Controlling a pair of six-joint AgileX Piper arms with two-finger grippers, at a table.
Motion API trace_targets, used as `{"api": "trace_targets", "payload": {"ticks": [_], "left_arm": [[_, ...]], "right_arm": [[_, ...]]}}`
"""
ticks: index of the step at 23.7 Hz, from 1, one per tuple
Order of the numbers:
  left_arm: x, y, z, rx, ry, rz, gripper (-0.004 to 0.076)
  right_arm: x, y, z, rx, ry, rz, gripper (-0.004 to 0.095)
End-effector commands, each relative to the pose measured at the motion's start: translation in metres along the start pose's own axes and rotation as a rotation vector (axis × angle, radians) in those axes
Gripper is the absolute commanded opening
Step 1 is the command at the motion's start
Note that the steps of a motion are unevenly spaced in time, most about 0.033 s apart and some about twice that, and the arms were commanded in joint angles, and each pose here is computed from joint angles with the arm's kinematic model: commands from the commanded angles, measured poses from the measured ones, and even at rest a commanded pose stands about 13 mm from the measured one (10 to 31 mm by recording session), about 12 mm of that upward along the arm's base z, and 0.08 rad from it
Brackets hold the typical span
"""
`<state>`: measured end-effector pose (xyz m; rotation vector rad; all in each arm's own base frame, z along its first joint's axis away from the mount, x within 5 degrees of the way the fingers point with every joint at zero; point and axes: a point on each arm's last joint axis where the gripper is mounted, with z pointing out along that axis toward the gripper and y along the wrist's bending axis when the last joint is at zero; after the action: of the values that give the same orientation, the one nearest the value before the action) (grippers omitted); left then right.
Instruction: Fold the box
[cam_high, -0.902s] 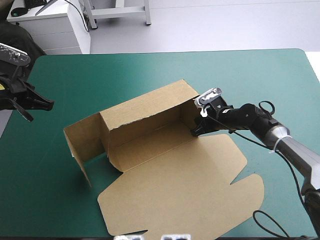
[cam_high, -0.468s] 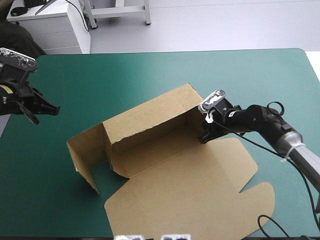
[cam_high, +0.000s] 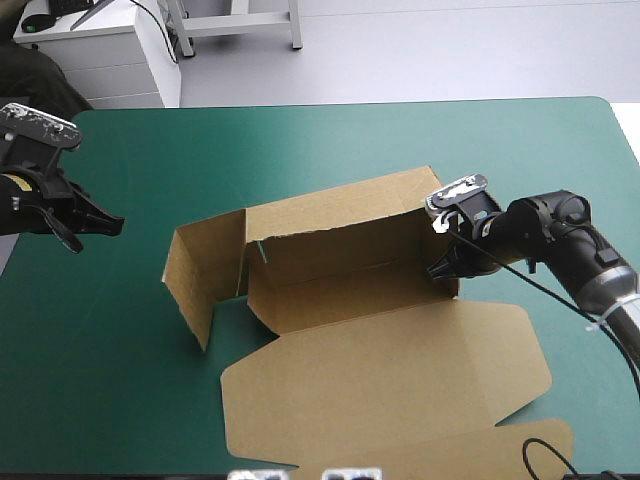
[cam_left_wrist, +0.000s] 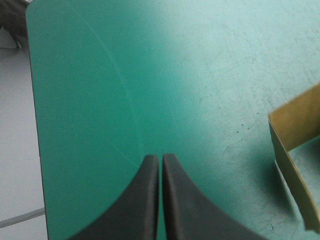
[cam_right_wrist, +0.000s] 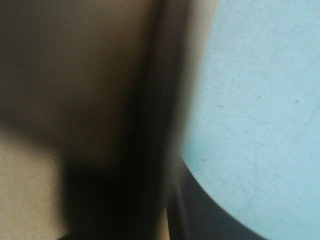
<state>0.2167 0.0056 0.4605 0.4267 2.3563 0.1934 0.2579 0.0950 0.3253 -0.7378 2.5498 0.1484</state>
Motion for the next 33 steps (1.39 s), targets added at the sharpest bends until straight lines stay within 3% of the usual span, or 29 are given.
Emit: {"api": "trace_targets", "payload": {"ticks": [1,6,15,17,19,21,23,33], "left_arm": [[-0.001,-0.001,-0.013,0.002,-0.039,-0.014,0.0008],[-0.001,-0.001,-0.013,0.002,-0.039,-0.01,0.0008],[-0.001,-0.001,-0.013,0.003,-0.038,-0.01,0.0008],[-0.001,-0.001,-0.013,0.005,-0.039,-0.011,0.0008],[-0.001,-0.001,-0.013,0.005,-0.039,-0.011,0.0008],[-0.001,-0.002,-0.013,0.006,-0.039,-0.012,0.0008],[-0.001,-0.002,-0.013,0.006,-0.04,-0.012,0.0008],[-0.001,-0.002,-0.013,0.01,-0.039,-0.011,0.0008]], "right_arm": [[-0.005,-0.007,-0.027,0.088,0.018,0.009,-0.0019],[-0.02,-0.014,-0.02,0.112,0.092,0.016,-0.0019],[-0.071,-0.026,0.036,0.048,0.164,0.07,-0.0015],[-0.082,-0.029,0.049,0.042,0.195,0.081,0.0097],[-0.088,-0.03,0.049,0.045,0.168,0.083,0.031],[-0.095,-0.03,0.042,0.04,0.119,0.062,0.0642],[-0.105,-0.029,0.03,0.029,0.069,0.052,0.0827],[-0.122,-0.027,-0.011,0.03,-0.061,0.055,0.0792]]}}
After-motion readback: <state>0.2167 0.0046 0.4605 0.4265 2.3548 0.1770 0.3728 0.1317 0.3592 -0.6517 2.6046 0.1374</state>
